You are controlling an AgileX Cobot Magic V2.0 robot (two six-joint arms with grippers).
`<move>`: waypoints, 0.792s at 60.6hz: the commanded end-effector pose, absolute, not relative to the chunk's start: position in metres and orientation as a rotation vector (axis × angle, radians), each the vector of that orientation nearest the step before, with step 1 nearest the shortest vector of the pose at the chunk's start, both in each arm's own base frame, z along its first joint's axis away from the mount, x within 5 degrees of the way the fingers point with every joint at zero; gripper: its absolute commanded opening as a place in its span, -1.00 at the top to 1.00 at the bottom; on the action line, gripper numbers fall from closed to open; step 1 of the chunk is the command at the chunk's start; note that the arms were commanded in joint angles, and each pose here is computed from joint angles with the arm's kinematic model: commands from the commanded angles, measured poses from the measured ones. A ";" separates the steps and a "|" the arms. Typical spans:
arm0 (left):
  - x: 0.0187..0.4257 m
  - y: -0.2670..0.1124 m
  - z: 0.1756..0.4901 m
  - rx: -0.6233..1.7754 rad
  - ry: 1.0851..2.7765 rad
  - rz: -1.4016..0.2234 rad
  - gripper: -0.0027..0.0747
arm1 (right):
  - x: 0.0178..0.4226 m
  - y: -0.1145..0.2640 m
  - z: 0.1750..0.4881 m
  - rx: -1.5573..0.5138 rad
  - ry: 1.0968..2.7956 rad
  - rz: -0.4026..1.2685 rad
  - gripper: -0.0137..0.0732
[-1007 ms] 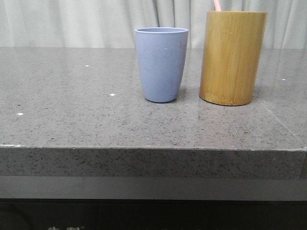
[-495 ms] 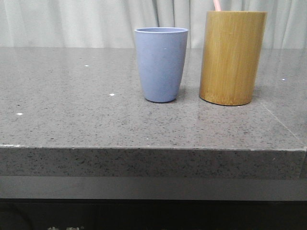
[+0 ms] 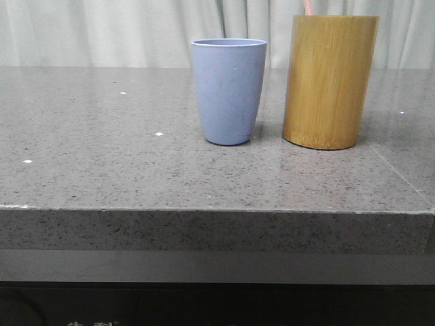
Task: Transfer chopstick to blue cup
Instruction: 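Move the right gripper down to the pink stick and grasp it, then pull the pink stick up out of the bamboo cup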
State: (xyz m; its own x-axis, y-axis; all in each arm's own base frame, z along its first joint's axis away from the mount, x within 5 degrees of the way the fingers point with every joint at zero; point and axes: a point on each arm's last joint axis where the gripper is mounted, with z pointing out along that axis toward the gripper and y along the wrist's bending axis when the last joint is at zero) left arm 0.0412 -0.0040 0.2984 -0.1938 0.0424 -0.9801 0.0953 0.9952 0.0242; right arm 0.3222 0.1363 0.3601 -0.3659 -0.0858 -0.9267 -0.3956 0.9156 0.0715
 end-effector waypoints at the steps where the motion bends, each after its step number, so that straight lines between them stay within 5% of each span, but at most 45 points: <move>1: 0.042 -0.004 0.314 0.085 1.667 -0.060 0.98 | 0.329 0.137 0.387 -0.339 1.791 0.325 -0.63; 8: 0.042 -0.004 0.314 0.085 1.667 -0.060 0.98 | 0.333 0.139 0.386 -0.338 1.787 0.324 -0.33; 25: 0.042 -0.004 0.314 0.085 1.667 -0.060 0.98 | 0.334 0.137 0.388 -0.354 1.762 0.297 0.78; 33: 0.042 -0.004 0.314 0.085 1.667 -0.060 0.98 | 0.330 0.135 0.395 -0.383 1.732 0.263 0.97; 48: 0.042 -0.004 0.314 0.085 1.667 -0.060 0.98 | 0.298 0.122 0.438 -0.371 1.568 0.246 0.97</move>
